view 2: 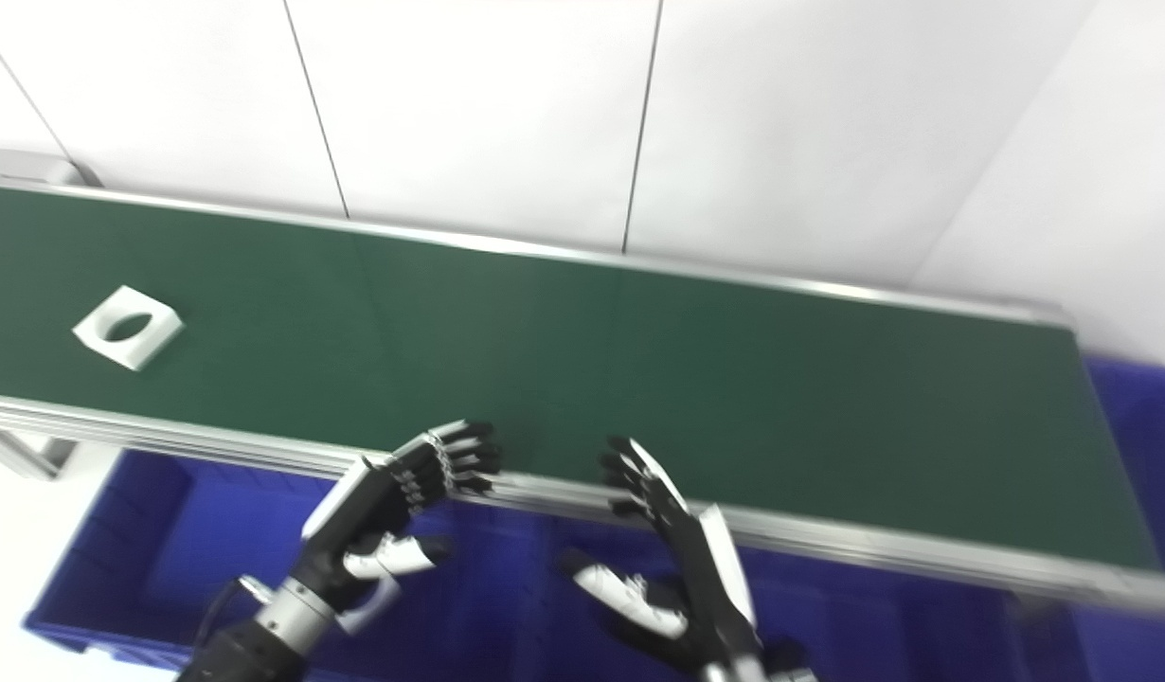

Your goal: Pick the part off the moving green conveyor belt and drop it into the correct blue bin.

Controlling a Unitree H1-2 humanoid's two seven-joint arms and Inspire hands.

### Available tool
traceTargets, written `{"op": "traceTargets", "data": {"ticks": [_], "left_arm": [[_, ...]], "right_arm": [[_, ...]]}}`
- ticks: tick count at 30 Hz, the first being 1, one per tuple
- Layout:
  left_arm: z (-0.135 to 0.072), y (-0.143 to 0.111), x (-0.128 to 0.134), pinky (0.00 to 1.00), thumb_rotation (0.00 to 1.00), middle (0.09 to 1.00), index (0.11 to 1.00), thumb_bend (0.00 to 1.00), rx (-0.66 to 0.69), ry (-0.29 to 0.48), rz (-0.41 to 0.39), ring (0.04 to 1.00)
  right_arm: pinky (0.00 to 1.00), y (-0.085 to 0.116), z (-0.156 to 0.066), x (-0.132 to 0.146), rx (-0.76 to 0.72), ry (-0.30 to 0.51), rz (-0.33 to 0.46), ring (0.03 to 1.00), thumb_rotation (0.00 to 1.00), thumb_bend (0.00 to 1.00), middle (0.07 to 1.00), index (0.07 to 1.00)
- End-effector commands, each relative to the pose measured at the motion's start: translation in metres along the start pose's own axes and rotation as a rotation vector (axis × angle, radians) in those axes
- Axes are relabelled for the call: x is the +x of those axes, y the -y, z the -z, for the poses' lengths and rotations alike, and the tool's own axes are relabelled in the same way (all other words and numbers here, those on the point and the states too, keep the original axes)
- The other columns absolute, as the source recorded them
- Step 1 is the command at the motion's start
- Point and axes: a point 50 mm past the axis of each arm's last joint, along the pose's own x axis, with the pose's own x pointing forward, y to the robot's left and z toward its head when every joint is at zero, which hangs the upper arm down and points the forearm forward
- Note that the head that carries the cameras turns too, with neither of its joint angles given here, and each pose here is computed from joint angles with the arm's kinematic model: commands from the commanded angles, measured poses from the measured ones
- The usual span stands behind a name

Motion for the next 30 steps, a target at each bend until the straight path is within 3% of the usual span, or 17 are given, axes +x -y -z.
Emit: {"op": "traceTargets", "data": {"ticks": [1, 8, 18, 22, 30], "left_arm": [[-0.013, -0.008, 0.008, 0.74, 0.51, 0.802, 0.837, 0.87, 0.038, 0.073, 0.004, 0.772], [-0.033, -0.013, 0.012, 0.73, 0.50, 0.791, 0.817, 0.88, 0.074, 0.118, 0.020, 0.764], [-0.054, -0.023, 0.013, 0.73, 0.49, 0.789, 0.813, 0.90, 0.135, 0.125, 0.040, 0.765], [-0.067, -0.029, 0.015, 0.73, 0.48, 0.796, 0.816, 0.90, 0.212, 0.135, 0.060, 0.770], [-0.086, -0.037, 0.019, 0.72, 0.40, 0.794, 0.805, 0.89, 0.282, 0.133, 0.088, 0.762]], "right_arm": [[0.72, -0.001, -0.010, 0.007, 0.013, 0.090, 0.012, 0.819, 0.47, 0.61, 0.849, 0.904], [0.73, -0.003, -0.009, 0.011, 0.020, 0.111, 0.012, 0.819, 0.40, 0.54, 0.848, 0.912], [0.73, -0.007, -0.006, 0.015, 0.033, 0.118, 0.013, 0.826, 0.39, 0.50, 0.856, 0.920], [0.72, -0.007, -0.005, 0.015, 0.033, 0.117, 0.016, 0.826, 0.44, 0.50, 0.858, 0.923], [0.74, -0.006, -0.004, 0.013, 0.043, 0.120, 0.020, 0.836, 0.43, 0.47, 0.867, 0.934]]}}
